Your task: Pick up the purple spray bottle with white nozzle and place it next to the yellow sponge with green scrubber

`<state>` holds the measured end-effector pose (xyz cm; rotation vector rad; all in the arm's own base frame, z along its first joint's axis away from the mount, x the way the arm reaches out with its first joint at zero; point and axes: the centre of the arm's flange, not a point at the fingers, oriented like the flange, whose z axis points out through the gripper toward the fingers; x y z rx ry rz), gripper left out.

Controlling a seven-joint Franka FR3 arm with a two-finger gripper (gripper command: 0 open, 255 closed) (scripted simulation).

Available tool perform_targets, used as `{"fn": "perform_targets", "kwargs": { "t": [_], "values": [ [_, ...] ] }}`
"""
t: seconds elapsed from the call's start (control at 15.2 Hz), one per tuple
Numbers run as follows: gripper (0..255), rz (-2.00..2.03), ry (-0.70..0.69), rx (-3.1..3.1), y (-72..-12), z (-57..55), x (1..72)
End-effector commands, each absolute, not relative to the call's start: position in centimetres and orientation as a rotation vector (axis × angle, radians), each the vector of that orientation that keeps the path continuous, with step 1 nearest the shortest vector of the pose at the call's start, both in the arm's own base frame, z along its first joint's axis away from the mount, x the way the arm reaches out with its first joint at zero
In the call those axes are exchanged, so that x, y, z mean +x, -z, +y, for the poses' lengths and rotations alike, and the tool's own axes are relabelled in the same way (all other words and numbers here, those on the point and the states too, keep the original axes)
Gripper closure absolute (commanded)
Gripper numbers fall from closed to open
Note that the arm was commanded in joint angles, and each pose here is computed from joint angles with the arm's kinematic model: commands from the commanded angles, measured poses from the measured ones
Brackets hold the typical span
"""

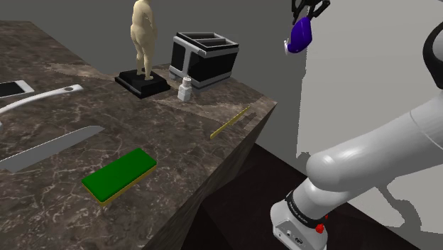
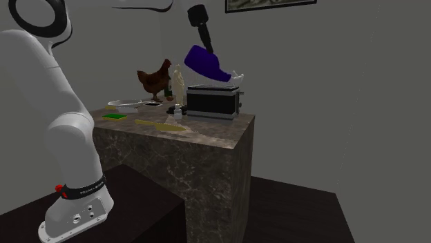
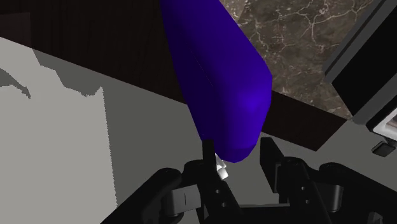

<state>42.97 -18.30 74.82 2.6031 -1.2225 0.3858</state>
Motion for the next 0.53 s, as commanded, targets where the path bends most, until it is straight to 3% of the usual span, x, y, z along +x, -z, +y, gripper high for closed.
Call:
{"fn": "perform_targets", "kwargs": {
  "t": [0.0, 0.46],
  "values": [
    [255, -1.223, -0.386, 2.603, -75.9, -18.3, 43.1],
    [255, -1.223, -0.386, 2.603, -75.7, -13.3, 43.1]
  ]
}}
